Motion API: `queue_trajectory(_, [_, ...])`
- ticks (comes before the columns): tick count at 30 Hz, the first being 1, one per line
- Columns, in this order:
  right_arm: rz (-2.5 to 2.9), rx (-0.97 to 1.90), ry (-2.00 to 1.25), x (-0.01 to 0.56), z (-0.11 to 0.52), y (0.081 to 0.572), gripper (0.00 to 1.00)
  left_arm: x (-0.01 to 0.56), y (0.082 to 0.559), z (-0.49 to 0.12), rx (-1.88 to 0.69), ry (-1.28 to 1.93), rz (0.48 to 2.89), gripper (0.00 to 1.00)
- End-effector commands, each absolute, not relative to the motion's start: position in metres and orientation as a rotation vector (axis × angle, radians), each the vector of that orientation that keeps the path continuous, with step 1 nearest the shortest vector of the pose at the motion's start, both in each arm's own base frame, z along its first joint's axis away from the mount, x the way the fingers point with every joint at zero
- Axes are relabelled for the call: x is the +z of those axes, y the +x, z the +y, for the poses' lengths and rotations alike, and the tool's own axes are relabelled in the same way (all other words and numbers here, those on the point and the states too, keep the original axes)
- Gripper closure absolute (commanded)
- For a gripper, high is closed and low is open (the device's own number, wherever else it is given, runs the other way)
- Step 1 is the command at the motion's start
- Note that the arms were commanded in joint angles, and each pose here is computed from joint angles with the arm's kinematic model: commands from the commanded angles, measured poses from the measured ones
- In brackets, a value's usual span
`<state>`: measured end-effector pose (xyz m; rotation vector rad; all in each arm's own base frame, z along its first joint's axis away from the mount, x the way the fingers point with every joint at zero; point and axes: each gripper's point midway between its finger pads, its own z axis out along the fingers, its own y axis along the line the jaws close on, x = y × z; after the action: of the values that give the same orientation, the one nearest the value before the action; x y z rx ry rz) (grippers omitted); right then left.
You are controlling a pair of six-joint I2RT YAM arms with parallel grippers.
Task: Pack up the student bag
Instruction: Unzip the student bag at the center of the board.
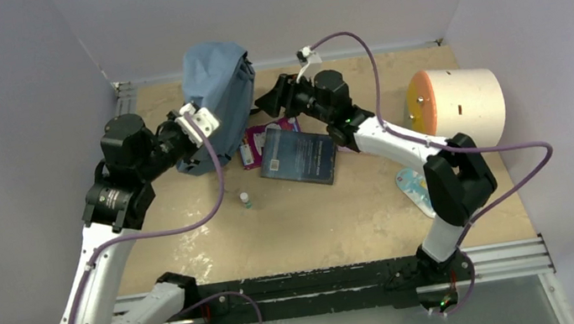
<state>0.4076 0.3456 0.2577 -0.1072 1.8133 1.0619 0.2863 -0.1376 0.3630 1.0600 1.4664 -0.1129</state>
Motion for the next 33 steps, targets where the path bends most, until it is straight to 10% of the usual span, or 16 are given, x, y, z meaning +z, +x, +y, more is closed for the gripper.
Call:
queue_trajectory(1, [1.632,1.092,-0.277,0.298,0.34,0.427,0.4,0.38,0.275,-0.146,-0.128,1.091,1.363,1.0])
queue_trajectory(33, [1.489,1.341,-0.531,0.307,0.375,0.477,0.35,0.372,0.263,-0.157,-0.197,1.151,1.35,1.0])
